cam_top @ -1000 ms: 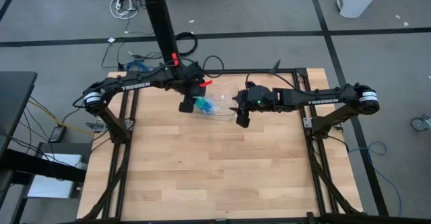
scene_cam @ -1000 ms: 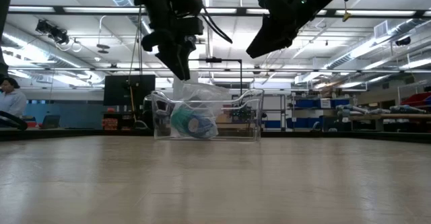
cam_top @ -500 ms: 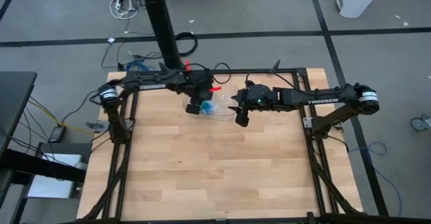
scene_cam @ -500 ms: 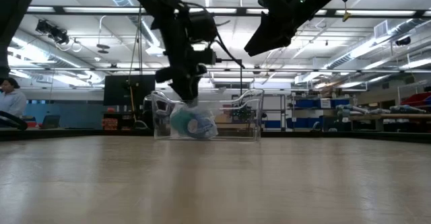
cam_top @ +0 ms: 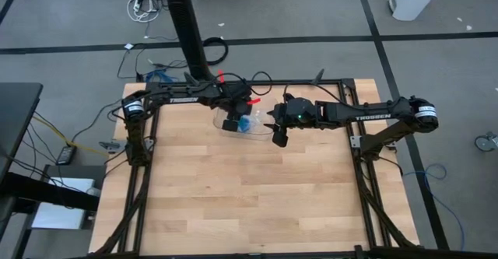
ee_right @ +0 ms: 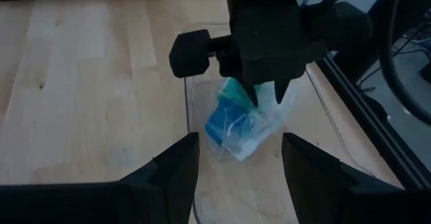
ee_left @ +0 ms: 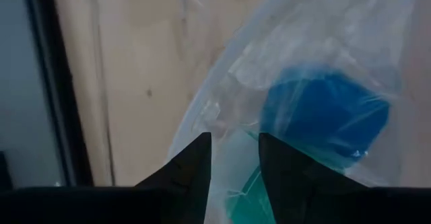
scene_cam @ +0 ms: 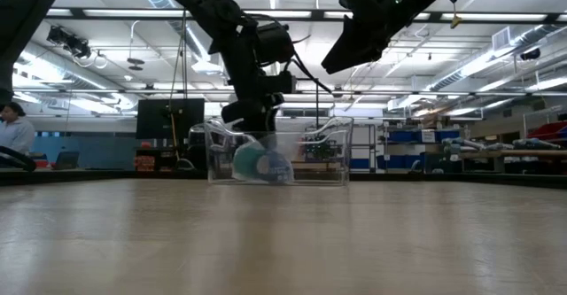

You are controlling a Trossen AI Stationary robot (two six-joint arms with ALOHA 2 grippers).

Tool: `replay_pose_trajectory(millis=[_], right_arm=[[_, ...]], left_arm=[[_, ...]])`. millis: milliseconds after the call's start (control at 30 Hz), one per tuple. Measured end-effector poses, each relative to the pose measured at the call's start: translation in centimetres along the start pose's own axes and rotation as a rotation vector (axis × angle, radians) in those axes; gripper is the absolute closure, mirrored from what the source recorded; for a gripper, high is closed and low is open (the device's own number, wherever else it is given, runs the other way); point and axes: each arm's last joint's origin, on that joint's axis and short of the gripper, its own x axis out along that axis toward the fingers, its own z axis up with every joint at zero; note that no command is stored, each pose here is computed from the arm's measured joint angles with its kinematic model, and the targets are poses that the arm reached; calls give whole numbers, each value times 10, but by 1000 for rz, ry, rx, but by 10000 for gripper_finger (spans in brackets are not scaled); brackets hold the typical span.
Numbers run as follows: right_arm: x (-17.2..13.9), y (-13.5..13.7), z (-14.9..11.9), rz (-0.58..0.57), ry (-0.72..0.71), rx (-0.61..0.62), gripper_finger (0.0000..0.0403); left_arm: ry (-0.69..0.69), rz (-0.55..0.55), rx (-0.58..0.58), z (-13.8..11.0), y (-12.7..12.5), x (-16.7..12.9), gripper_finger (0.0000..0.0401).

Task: Roll bandage
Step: Put the transparent zip bag with the rolled green bandage into the transparent bin, then return to Home Position

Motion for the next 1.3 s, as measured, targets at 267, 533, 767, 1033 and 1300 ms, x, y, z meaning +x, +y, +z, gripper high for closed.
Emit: replay_pose_trajectory(millis=[267, 533, 767, 1033, 1300], right_arm=[[0, 1, 0, 2, -4, 0, 204], [0, 1, 1, 12, -7, 1, 204], [0, 1, 1, 12, -8, 17, 204], [-5, 0, 0, 12, 5, 23, 204], [-31, 7, -2, 31, 3, 69, 212]], left_arm=[[-1, -92, 2, -3, -4, 5, 271], [44, -57, -59, -2, -1, -2, 271], [11, -30, -86, 15, 15, -29, 271], [-57, -4, -78, 32, 31, -58, 271], [-353, -222, -63, 58, 9, -99, 271]])
